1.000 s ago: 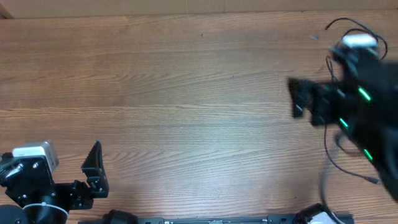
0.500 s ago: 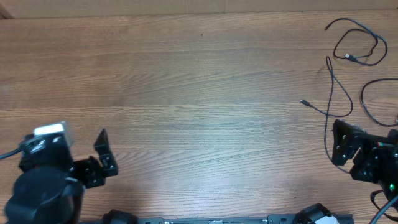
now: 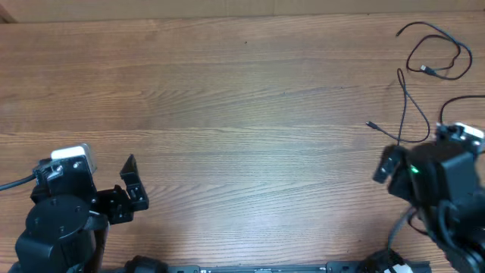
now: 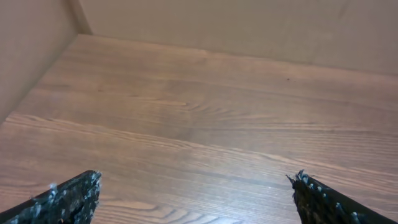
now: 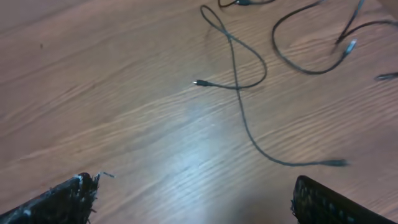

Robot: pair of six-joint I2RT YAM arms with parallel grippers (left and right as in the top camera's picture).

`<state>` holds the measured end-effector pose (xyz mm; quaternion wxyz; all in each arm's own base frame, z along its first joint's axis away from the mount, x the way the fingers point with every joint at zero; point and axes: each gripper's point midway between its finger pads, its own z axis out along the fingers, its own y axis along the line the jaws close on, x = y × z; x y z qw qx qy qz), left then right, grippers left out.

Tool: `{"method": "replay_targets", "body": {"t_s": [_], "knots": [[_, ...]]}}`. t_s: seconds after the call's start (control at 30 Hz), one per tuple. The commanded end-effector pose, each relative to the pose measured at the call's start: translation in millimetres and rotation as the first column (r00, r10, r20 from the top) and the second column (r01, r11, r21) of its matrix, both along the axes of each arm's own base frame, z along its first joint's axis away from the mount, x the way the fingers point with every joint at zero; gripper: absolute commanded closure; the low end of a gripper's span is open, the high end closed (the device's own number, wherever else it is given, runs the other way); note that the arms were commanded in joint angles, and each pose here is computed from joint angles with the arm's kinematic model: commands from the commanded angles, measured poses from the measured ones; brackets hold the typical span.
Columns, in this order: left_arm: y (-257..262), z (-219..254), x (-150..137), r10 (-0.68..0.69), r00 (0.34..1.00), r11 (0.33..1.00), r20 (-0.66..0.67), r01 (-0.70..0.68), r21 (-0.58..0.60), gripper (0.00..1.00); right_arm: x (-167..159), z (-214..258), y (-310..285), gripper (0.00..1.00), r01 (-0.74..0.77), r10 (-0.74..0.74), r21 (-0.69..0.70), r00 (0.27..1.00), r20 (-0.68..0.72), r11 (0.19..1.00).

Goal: Untangle cables

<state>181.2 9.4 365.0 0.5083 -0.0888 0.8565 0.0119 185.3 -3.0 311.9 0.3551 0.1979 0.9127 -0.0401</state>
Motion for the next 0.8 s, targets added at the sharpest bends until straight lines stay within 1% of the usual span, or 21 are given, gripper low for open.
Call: {"method": "replay_targets", "body": {"t_s": [0.0, 0.17, 0.23, 0.3, 0.33, 0.37, 0.43, 0.5, 0.67, 0.77], "knots": [[-8, 6, 1, -0.038, 0.999, 0.999, 0.034, 0.039, -0.031, 0.00, 16, -13, 3, 0.00, 0.049, -0.050, 0.019, 0.998, 0.039, 0.999], [-20, 20, 8, -0.085, 0.992, 0.993, 0.094, 0.092, -0.072, 0.01, 40, -10, 6, 0.00, 0.063, -0.065, 0.014, 0.989, 0.131, 0.998], [-27, 21, 9, -0.120, 0.988, 0.987, 0.102, 0.129, -0.091, 0.01, 48, -4, 11, 0.00, 0.023, -0.023, 0.001, 0.987, 0.161, 1.000], [-32, 21, 8, -0.145, 0.984, 0.982, 0.102, 0.156, -0.103, 0.00, 56, 2, 20, 0.00, -0.058, 0.061, -0.020, 0.981, 0.182, 0.998], [-35, 21, 8, -0.159, 0.982, 0.979, 0.101, 0.170, -0.110, 0.00, 62, 5, 31, 0.00, -0.144, 0.149, -0.040, 0.971, 0.186, 0.989], [-35, 21, 8, -0.160, 0.982, 0.979, 0.101, 0.171, -0.110, 0.00, 64, 6, 37, 0.00, -0.185, 0.190, -0.047, 0.964, 0.185, 0.982], [-35, 21, 8, -0.159, 0.982, 0.979, 0.101, 0.170, -0.110, 0.00, 71, 5, 64, 0.00, -0.382, 0.390, -0.077, 0.907, 0.162, 0.921], [-35, 21, 8, -0.159, 0.982, 0.979, 0.101, 0.170, -0.109, 0.00, 75, 0, 78, 0.00, -0.462, 0.468, -0.079, 0.873, 0.138, 0.883], [-34, 14, 5, -0.160, 0.985, 0.980, 0.070, 0.167, -0.105, 0.00, 89, -22, 85, 0.00, -0.465, 0.469, -0.066, 0.882, 0.054, 0.883], [-33, 6, 1, -0.161, 0.986, 0.981, 0.033, 0.163, -0.101, 0.00, 93, -24, 86, 0.00, -0.452, 0.455, -0.052, 0.889, 0.054, 0.890]]}}
